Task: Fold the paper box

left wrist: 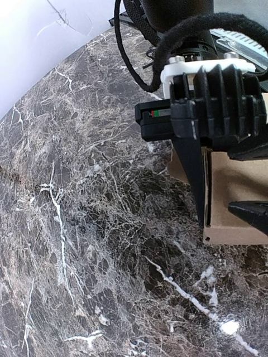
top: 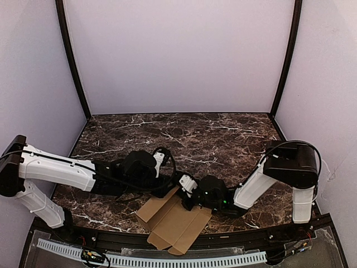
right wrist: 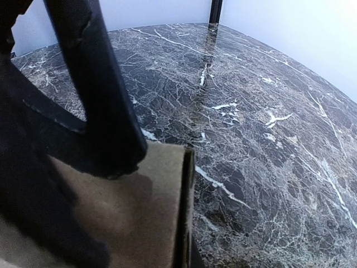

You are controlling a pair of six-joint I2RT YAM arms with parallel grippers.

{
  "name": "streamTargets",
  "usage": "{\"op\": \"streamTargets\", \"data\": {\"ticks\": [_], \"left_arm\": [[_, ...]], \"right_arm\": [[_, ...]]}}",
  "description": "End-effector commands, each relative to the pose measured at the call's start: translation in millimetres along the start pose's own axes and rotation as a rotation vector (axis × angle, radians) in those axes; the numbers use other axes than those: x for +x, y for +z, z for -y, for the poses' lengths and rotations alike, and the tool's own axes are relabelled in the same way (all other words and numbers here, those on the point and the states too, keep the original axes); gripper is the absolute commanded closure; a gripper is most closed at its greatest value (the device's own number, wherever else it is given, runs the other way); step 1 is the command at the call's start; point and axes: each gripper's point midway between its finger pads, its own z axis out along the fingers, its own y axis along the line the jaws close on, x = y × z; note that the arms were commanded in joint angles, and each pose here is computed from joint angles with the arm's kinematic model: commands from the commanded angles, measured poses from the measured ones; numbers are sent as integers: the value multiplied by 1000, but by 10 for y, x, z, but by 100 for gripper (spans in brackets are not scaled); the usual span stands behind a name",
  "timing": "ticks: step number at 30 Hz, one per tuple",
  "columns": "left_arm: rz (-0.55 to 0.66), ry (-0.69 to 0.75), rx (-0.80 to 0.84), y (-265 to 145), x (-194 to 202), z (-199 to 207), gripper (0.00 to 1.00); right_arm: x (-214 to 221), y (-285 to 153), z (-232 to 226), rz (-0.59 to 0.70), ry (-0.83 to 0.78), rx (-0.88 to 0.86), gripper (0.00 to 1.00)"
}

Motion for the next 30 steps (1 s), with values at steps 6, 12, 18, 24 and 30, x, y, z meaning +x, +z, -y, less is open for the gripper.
{"op": "streamTargets", "data": {"ticks": [6,12,18,24,30], "left_arm": [[-63,6,-84,65,203,-218,78],[-72,4,-89,79,238,-235,80],[-67,4,-85,80,211,-216,80],[-75,-2,-81,76,239,-220,80],[-68,-15,-56,76,221,-173,80]], "right_arm": [[-257,18,-187,71,39,-19,98],[-323,-23,-148,102,46,7,79],[-376,-28,-143,119,44,11,81],[-302,-1,-71,103,48,56,92],[-323,47,-83,130,73,56,91]]}}
